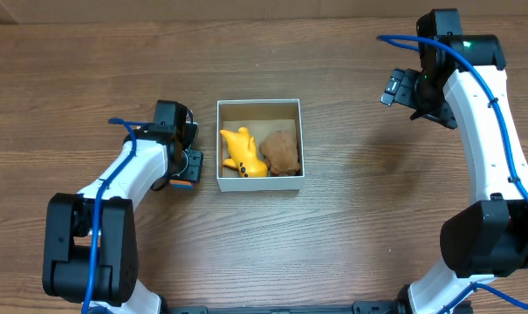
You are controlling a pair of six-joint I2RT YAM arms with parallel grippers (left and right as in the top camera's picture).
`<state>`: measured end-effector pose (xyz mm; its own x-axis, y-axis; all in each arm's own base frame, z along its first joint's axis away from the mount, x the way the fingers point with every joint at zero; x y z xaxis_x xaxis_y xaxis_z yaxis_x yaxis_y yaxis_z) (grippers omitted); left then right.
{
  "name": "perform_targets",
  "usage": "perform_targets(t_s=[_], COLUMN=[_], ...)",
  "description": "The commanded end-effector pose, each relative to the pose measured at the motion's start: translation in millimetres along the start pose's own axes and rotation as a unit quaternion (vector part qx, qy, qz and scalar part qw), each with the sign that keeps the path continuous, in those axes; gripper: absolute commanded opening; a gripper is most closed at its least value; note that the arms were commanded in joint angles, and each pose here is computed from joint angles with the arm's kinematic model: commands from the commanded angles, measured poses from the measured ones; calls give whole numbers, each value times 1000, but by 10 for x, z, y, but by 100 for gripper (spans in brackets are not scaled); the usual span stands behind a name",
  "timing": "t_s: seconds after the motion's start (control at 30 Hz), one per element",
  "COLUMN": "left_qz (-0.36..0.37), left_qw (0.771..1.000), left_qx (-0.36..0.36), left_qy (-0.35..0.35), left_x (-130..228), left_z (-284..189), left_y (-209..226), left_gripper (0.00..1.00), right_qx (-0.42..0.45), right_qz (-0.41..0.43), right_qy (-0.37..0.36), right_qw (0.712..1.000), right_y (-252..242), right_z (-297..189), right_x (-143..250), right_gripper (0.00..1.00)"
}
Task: Pack container
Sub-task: 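Close the left gripper on the 2x2 Rubik's cube and lift it, then carry the cube right over the white box and lower it in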
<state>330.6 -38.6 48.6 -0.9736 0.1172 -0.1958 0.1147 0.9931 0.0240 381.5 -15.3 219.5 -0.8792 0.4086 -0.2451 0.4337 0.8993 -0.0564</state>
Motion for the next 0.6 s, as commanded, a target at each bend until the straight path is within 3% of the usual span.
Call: perform_targets(t_s=[0.0,0.33,0.57], left_qz=[1,1,11], left_qw=[1000,999,998], left_qx=[9,9,28], left_qy=[-27,-40,-62], left_x=[-301,-538,-803], left_z=[-211,-539,-1052], left_y=[-2,5,-107], left_gripper=[50,46,47], right_qx=[-11,-11,-11], right_qz=[4,4,4], right_qy=[-23,-23,-23], right_qw=[1000,1000,1000], right_y=[1,1,1], right_z=[-152,-153,-153], right_x=[-40,-41,-41], right_gripper=[100,100,100])
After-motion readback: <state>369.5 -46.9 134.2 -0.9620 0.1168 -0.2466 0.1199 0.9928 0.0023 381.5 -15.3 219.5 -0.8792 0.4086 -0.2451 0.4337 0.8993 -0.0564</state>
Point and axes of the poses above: each gripper's point midway between its finger pads, its own z axis out along the fingers, its own y axis along the line the jaws close on, x = y × z, the point moved 4 cm from there along -z, back along the fingers, and after that the axes turned 1 degree about -z, right-handed, at the moved point
